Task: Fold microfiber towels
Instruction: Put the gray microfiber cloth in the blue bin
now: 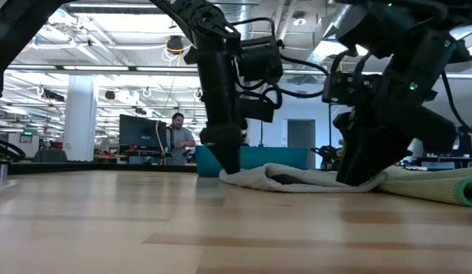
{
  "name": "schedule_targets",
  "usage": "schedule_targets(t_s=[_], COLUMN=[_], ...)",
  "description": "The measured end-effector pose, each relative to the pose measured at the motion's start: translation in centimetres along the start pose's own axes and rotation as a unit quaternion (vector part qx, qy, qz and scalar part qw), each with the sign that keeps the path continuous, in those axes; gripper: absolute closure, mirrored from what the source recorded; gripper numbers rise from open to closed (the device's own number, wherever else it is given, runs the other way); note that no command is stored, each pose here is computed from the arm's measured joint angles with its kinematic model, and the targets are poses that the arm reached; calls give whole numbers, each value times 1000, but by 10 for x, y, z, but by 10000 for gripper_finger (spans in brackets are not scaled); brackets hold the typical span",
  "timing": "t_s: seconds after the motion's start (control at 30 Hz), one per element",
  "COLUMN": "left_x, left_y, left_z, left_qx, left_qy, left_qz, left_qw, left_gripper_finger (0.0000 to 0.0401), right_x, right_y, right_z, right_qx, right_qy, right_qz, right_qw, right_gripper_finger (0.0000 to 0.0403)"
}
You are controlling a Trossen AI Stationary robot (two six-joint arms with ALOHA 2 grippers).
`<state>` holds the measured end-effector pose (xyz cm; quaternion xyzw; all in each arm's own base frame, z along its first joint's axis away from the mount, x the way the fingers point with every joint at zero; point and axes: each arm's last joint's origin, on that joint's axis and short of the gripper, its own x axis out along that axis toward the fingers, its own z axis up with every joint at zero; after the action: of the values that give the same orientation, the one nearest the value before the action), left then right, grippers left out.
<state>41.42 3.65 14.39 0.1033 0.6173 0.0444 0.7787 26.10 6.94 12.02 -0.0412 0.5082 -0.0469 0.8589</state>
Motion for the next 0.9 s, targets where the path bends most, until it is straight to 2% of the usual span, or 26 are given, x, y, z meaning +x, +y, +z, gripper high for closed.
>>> schedule_targets(t_s=[0.27,0.43,0.63,0.9], left_x=[-5,-8,-12,-15], left_y=[-26,-46,-67,-85], left_z=[-5,-4,-2,1], left_qx=[-55,-93,-119,-128], left_qy=[39,43,43,27], left_qz=[-16,-56,-76,-93], left_qw=[998,993,989,987], left_gripper_finger=[264,264,264,264], right_x=[-3,0,2,4], right_y=[-22,-38,-50,-60], right_z=[-1,0,2,3], right_qx=[16,28,18,35], right_qy=[23,36,32,31], right_qz=[-24,-39,-47,-57], right_qw=[999,998,998,997], right_gripper_finger=[249,249,249,249])
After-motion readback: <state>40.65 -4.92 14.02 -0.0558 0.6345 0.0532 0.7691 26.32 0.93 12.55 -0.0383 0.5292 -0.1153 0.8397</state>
